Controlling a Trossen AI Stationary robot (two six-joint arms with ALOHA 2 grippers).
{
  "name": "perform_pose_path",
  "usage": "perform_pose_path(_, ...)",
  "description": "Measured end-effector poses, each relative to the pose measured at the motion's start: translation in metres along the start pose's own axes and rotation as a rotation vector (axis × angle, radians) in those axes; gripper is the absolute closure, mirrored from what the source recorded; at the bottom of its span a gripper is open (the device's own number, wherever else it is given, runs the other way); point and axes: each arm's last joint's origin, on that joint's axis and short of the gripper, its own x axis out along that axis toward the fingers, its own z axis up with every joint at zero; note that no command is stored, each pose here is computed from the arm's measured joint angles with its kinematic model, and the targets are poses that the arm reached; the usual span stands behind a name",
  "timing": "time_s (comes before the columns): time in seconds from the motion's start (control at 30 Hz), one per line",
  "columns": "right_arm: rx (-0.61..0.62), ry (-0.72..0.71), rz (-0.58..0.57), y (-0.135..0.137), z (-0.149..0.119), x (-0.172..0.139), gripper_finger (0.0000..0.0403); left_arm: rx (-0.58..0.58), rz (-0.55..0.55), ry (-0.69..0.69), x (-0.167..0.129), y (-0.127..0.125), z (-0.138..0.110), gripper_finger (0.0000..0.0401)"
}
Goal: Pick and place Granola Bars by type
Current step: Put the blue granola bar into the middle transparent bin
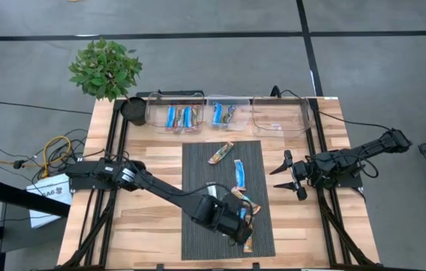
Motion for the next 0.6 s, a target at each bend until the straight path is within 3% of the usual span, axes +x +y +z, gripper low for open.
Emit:
perform_pose_path(0.23,0.000,0.000,0.000,0.000,0.000,0.000,0.0182,-0.198,0.017,-0.076,0.005,0.000,-0.001,0.0269)
perform_pose_path(0.6,0.000,0.000,0.000,0.000,0.000,0.000,0.0182,-0.205,0.038,0.009,0.049,0.001,-0.016,0.0234)
